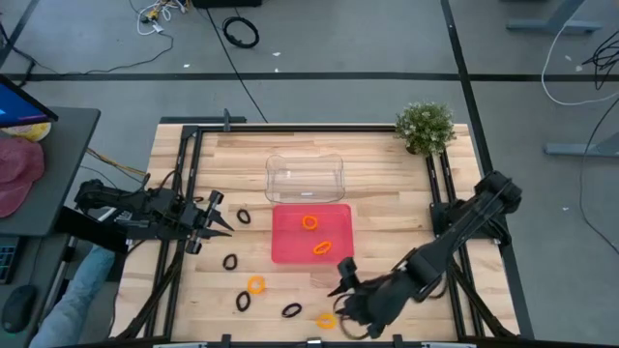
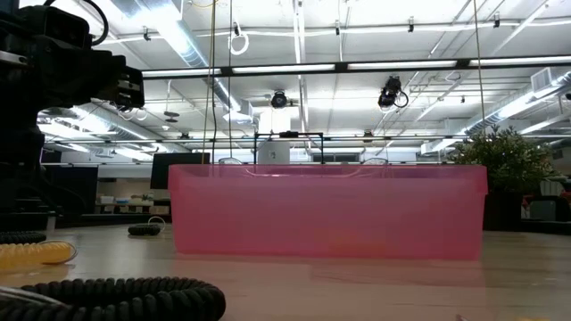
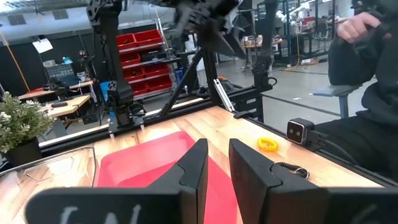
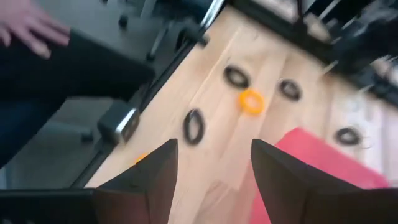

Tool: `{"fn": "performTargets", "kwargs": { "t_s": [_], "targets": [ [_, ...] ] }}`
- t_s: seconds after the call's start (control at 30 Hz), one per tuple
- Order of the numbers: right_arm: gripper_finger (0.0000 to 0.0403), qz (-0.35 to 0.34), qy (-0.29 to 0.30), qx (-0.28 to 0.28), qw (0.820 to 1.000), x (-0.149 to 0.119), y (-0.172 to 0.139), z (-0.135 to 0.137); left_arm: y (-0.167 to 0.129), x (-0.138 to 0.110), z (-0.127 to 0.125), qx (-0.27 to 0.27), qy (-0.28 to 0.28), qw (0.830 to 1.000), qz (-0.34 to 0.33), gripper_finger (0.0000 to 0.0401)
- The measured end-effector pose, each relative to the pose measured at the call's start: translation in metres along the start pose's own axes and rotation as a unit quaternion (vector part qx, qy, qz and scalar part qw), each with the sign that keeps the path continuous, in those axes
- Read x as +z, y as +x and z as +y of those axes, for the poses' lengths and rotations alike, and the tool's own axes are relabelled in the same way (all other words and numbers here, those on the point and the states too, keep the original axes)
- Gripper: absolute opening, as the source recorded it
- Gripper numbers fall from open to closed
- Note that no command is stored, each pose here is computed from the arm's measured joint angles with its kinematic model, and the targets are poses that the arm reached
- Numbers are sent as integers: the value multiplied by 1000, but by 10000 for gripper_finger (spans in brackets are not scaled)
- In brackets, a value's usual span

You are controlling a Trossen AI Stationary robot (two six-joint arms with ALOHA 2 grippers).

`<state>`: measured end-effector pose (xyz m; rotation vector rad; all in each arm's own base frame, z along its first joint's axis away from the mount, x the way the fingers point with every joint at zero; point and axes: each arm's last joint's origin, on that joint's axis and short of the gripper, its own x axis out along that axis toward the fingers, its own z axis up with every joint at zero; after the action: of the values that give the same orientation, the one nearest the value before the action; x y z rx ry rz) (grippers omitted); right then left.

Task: Sort spring keychains
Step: Put the right orange spring keychain into the pink bin

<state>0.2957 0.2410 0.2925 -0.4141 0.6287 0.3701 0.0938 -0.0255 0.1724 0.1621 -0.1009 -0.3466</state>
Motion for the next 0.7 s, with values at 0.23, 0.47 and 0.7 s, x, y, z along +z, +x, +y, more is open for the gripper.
{"fn": "performTargets", "kwargs": {
  "t_s": [0.23, 0.47, 0.7],
  "targets": [
    [208, 56, -26, 34, 997, -4, 47, 11, 0, 0, 0, 0, 0, 1000, 0, 69],
    [207, 111, 12, 70, 991, -27, 90, 13, 0, 0, 0, 0, 0, 1000, -1, 69],
    [207, 159, 42, 116, 980, -55, 132, 27, 0, 0, 0, 0, 0, 1000, 0, 69]
  ]
}}
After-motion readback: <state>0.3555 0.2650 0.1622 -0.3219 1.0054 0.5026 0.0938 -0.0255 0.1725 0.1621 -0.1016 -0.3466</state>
